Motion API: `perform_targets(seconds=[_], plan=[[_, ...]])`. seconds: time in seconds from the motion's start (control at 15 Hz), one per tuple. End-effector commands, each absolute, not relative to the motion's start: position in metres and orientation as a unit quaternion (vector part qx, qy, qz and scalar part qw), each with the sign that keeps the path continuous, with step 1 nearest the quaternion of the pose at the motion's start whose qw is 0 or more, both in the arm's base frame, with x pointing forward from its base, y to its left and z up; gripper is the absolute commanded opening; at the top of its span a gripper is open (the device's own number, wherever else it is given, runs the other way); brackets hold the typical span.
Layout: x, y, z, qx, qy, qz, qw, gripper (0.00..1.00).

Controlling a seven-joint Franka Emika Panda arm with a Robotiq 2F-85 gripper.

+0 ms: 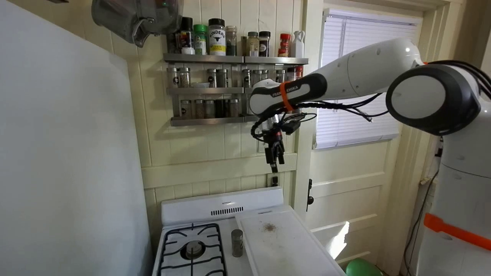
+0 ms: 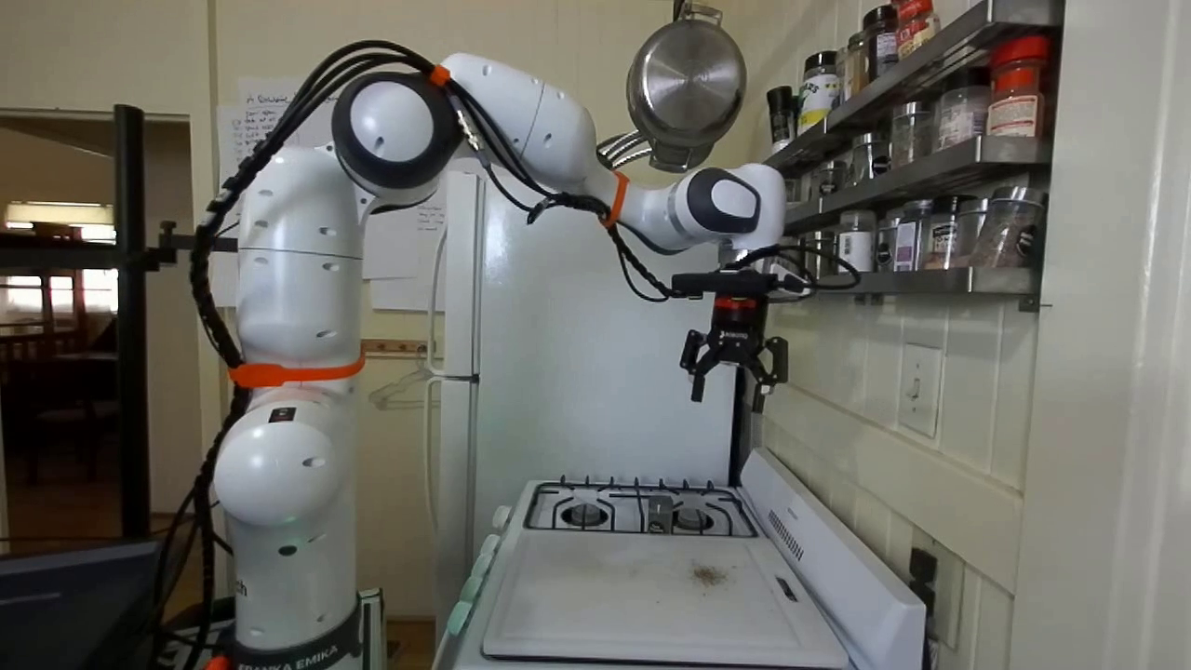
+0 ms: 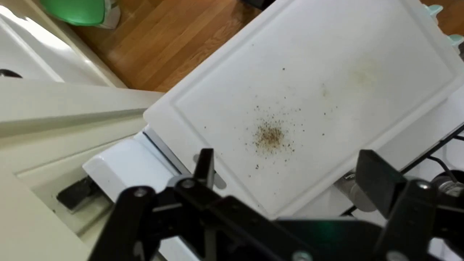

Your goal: Move the spice bottle, that is in the middle of the first shelf, to the tray

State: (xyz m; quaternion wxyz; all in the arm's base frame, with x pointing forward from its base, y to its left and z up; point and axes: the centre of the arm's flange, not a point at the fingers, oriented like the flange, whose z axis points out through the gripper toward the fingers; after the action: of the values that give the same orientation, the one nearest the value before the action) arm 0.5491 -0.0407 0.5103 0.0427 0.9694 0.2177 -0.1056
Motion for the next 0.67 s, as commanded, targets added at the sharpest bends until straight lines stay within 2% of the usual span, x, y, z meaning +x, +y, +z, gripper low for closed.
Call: perform_targets(seconds=[0.0,0.13,0.6], plan=[[0.587,0.001,0.517,0.971,0.206,-0.100,0.074,1.00],[0.571,-0.001,0.514,0.970,0.215,-0.094,0.063,1.00],[0.574,-0.001,0.513,0.971,0.212,-0.094,0.064,1.00]])
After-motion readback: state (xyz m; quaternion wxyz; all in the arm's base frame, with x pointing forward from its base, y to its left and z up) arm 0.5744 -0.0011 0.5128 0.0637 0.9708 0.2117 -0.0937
